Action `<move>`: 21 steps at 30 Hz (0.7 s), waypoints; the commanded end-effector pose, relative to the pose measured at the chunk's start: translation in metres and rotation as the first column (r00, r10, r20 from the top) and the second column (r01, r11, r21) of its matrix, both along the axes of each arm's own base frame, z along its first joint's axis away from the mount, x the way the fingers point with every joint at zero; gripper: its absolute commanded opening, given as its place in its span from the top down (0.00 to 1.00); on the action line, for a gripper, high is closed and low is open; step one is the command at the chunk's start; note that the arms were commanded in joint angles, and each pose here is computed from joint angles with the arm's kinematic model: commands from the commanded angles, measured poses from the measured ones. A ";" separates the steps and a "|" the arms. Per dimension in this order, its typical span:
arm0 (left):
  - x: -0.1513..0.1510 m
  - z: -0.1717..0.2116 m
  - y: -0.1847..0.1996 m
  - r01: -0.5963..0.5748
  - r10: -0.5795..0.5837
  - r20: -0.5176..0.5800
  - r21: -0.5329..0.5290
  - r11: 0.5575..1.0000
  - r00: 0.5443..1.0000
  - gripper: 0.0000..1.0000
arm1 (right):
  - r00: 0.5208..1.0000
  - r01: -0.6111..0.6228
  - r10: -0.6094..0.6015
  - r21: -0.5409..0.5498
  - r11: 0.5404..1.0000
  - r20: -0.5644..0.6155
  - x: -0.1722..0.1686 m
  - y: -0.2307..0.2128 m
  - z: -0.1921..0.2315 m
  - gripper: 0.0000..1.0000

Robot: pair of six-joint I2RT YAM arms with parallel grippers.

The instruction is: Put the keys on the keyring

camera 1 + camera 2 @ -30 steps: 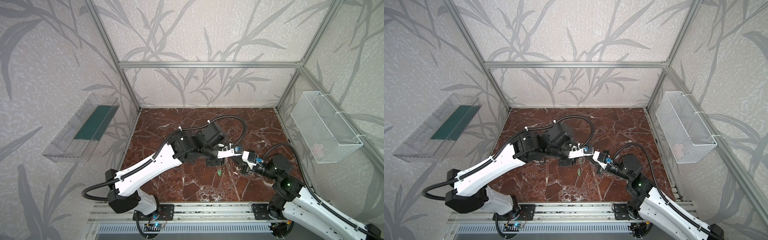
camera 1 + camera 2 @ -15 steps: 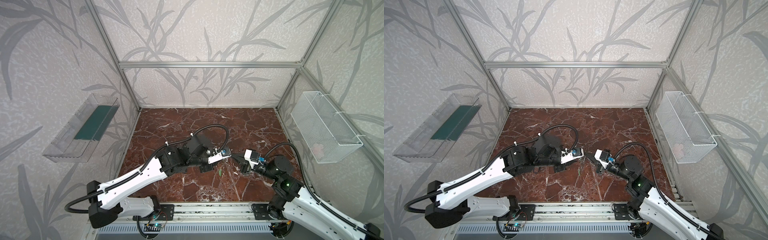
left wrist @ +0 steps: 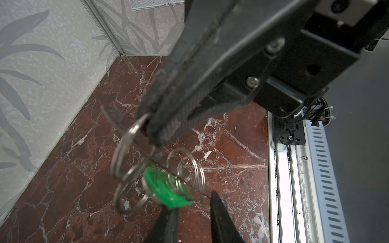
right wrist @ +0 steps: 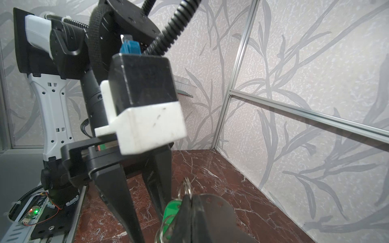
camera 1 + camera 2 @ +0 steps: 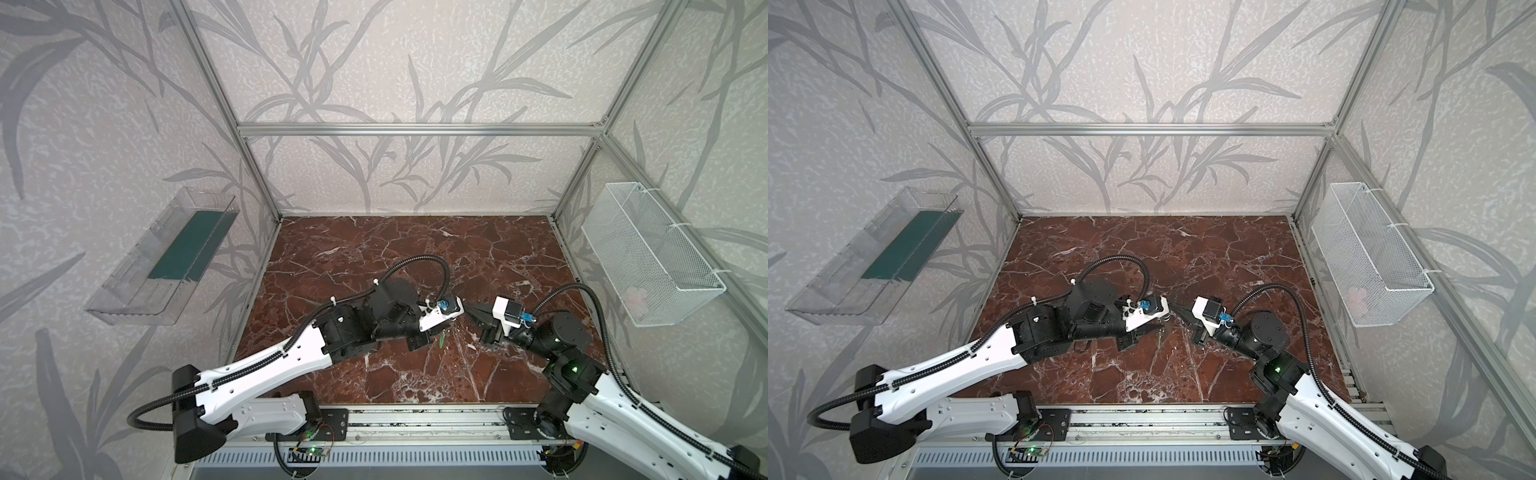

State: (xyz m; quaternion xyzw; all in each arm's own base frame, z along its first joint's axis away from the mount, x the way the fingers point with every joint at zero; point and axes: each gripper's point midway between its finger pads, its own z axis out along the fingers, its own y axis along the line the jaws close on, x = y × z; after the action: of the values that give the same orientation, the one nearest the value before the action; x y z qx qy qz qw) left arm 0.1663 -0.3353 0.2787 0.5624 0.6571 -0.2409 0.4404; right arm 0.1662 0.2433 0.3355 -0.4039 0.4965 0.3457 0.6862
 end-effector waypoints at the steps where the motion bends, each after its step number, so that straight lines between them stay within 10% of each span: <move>1: 0.010 0.016 -0.001 -0.045 0.048 0.049 -0.062 0.997 0.998 0.73 | 0.999 0.003 -0.005 0.061 0.998 0.033 -0.003 -0.005 0.015 1.00; 21: 0.021 0.028 0.009 -0.089 0.105 0.168 -0.104 0.991 0.980 0.79 | 1.000 0.018 -0.019 0.079 0.997 0.018 0.001 -0.006 0.015 1.00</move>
State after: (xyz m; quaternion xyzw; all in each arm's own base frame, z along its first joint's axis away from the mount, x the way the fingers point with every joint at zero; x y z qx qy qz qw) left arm 0.1883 -0.3321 0.2961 0.5269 0.6436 -0.2067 0.5152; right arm 0.1690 0.2411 0.3374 -0.3874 0.4978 0.3497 0.6927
